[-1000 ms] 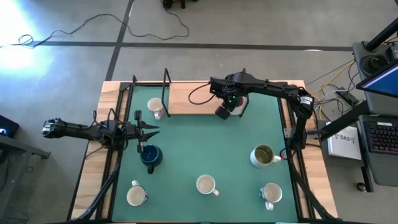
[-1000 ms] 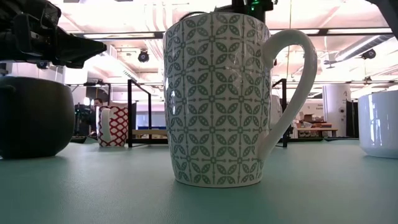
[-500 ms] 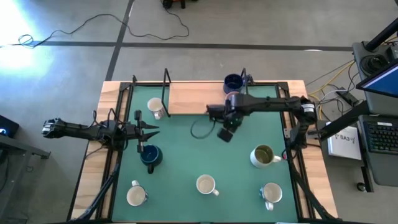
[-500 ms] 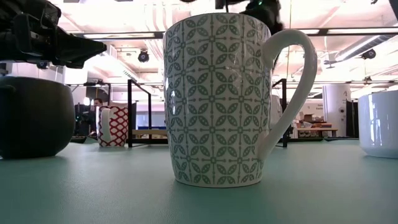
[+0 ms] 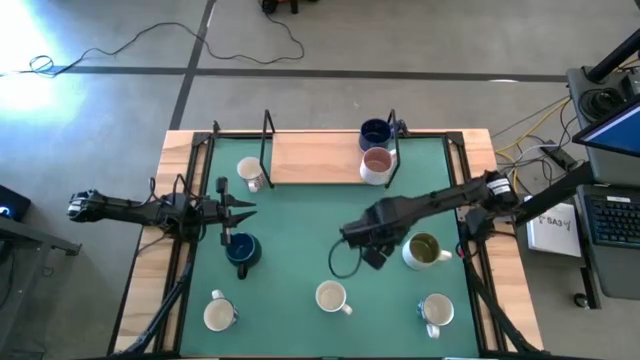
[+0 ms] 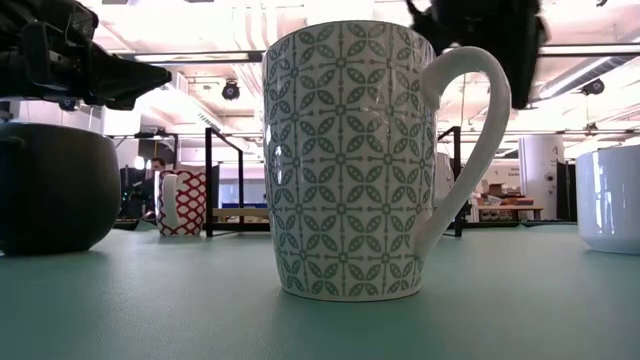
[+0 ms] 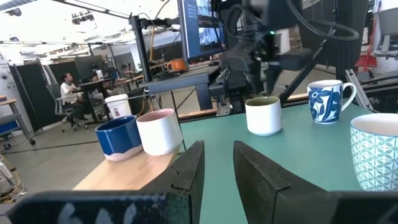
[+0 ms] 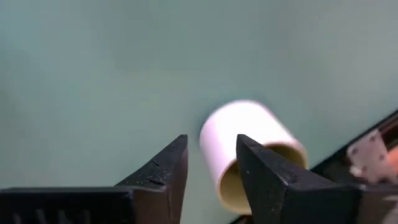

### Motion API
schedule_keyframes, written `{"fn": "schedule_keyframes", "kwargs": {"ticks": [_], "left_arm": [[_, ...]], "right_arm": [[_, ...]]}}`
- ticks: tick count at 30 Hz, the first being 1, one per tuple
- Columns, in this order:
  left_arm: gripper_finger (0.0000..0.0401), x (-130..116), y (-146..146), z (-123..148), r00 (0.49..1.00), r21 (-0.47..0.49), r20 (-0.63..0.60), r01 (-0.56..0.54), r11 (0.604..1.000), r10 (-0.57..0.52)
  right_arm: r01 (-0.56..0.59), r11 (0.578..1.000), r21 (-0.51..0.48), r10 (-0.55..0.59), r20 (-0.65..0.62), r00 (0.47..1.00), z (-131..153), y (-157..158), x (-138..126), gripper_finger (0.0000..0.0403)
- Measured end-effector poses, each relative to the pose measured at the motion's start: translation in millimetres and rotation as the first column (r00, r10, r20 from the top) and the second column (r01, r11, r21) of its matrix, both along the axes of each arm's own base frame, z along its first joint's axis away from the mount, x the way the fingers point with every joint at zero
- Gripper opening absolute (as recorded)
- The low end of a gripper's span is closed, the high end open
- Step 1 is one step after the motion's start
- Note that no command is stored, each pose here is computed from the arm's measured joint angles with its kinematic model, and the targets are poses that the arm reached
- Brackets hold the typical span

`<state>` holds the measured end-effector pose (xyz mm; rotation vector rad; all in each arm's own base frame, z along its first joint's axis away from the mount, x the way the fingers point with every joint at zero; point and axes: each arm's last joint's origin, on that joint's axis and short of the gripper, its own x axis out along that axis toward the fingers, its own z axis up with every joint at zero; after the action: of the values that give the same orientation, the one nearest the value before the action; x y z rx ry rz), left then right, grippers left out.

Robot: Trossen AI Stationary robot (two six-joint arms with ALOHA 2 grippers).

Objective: Place coffee mugs
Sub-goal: Put the green mug on the shelf

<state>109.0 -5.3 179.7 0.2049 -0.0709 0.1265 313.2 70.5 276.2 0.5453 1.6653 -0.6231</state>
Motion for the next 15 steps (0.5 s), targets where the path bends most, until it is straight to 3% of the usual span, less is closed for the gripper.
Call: {"fn": "schedule_keyframes", "kwargs": {"ticks": [7, 15], "left_arm": [[0.0068, 0, 0, 0, 1.000, 0.000, 0.000, 0.000, 1.000, 0.000], [0.0068, 0, 0, 0, 1.000, 0.000, 0.001, 0.000, 1.000, 0.000]], "right_arm": [[0.084, 0.996, -0.021, -0.085, -0.076, 0.993, -12, 7, -24, 0.0155], [0.184, 0.983, 0.025, -0.184, 0.025, 0.983, -33, 1, -51, 0.0155]]}}
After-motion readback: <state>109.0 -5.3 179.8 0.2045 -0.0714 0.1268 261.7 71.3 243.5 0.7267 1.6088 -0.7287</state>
